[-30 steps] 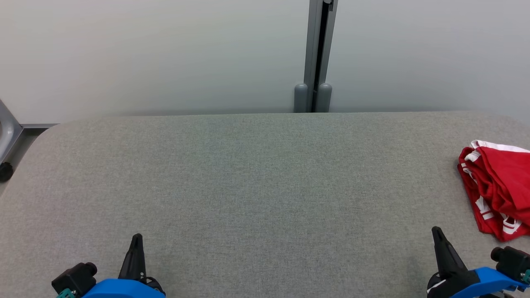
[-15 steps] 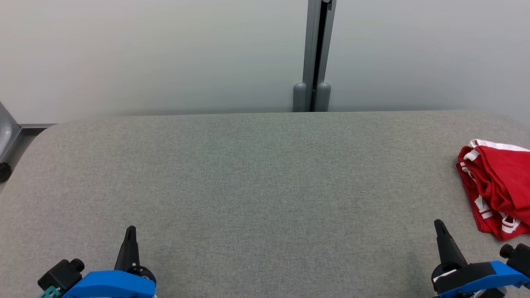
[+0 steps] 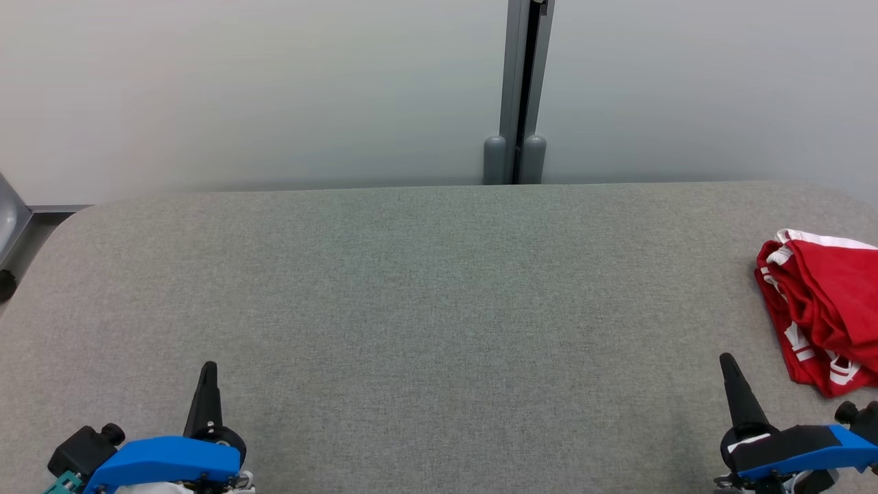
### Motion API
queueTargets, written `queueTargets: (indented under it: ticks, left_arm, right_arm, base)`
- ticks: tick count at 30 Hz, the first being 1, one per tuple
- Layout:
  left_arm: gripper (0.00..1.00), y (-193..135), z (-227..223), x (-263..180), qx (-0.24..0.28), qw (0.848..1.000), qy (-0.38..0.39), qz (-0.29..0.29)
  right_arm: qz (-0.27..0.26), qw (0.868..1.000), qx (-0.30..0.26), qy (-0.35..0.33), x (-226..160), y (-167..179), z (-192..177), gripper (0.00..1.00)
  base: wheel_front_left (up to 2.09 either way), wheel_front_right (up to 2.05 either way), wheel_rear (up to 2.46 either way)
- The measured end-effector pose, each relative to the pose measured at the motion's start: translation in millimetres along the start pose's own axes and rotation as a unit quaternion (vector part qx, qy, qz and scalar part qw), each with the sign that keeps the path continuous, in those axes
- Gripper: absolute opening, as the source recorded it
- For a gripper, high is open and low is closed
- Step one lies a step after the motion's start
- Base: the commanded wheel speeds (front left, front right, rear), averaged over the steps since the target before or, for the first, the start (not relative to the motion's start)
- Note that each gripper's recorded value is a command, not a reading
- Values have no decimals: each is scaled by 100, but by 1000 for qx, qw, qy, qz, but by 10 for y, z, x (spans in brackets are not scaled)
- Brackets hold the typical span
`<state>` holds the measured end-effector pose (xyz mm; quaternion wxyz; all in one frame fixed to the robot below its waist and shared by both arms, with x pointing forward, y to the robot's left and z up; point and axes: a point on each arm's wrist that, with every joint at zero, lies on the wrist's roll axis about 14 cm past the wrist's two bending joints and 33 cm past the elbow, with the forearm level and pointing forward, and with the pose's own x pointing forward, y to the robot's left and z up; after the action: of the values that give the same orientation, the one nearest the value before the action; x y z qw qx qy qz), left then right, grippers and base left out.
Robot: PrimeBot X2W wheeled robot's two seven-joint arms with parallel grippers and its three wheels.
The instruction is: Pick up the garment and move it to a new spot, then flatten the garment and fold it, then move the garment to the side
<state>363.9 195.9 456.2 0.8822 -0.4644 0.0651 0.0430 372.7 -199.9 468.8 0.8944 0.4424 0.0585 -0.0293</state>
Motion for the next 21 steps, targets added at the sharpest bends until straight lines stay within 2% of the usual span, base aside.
queueTargets:
  ticks: [21]
  left_arm:
    - [0,-102,101,55,-105,994,-8,-13]
  right_arm:
    - [14,994,112,-8,42,95,66,0]
  base:
    - [0,0,0]
